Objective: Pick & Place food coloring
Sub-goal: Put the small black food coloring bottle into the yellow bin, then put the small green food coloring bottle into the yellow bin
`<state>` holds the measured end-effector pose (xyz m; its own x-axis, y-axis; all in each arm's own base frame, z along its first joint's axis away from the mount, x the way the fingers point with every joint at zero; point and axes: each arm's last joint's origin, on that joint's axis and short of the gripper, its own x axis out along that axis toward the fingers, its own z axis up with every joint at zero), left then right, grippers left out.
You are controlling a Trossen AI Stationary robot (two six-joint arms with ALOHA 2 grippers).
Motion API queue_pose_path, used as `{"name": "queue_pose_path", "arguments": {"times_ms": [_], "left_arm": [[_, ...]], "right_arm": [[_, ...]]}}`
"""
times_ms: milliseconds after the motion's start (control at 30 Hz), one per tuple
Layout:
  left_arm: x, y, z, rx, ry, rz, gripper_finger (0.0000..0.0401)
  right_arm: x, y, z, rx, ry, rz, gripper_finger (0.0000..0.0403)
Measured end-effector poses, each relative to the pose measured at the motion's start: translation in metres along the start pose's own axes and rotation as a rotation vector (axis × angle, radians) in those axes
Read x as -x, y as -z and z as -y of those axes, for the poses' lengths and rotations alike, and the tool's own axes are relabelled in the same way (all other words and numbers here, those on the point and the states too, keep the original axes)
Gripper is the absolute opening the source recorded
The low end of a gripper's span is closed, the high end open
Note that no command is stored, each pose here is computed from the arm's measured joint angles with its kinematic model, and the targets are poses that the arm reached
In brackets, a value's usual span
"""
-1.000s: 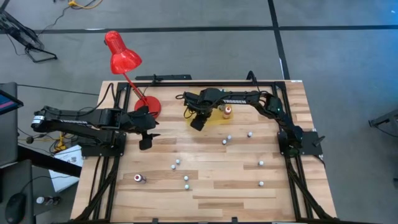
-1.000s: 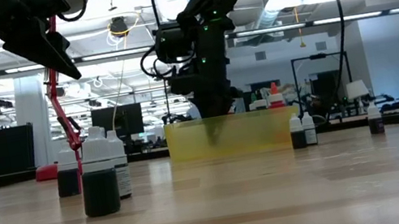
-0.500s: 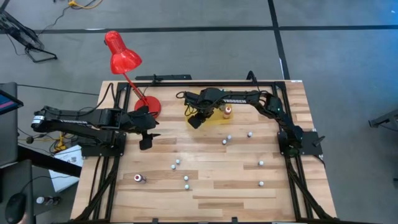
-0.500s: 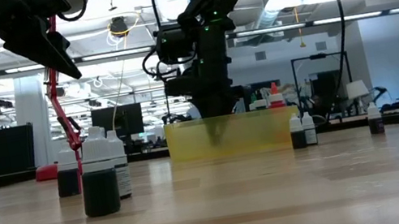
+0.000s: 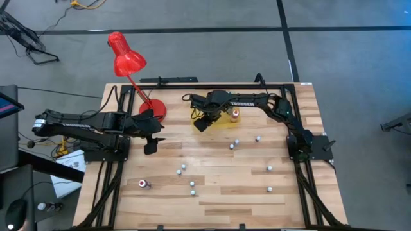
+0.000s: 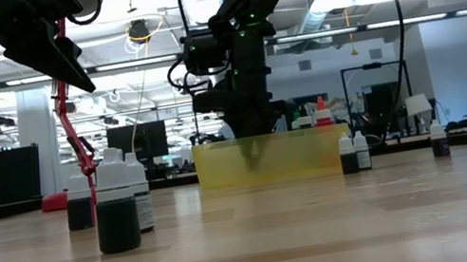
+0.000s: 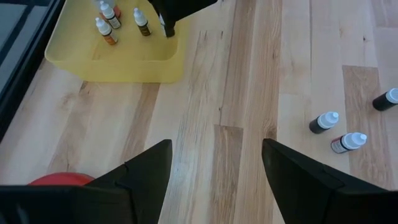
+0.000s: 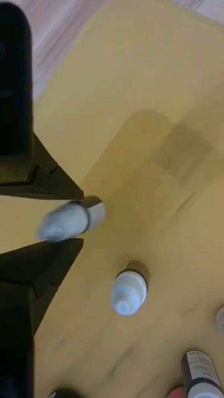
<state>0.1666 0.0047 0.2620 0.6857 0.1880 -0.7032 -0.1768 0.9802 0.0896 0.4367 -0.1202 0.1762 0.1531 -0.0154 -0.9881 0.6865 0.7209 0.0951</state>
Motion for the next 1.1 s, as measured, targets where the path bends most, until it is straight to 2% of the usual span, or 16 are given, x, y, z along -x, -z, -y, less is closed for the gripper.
{"name": "queue_pose_path", "arguments": {"times_ms": [433, 833, 967, 1100], "left_arm": [[0.0, 0.0, 0.0, -0.002, -0.001, -0.001, 0.0242], [0.0, 0.0, 0.0, -0.003, -0.002, -0.001, 0.0242], [0.0, 0.0, 0.0, 0.0, -0.002, -0.001, 0.0242], [0.0, 0.001, 0.0, 0.007, -0.002, -0.013, 0.0242]], "right_arm": [[0.004, 0.0, 0.0, 0.062, 0.001, -0.002, 0.0156], [0.071, 0.006, -0.009, 0.189, 0.054, -0.082, 0.0137], [0.093, 0.02, -0.015, 0.249, 0.098, -0.159, 0.0129], [0.111, 0.037, -0.031, 0.369, 0.044, -0.141, 0.0124]]}}
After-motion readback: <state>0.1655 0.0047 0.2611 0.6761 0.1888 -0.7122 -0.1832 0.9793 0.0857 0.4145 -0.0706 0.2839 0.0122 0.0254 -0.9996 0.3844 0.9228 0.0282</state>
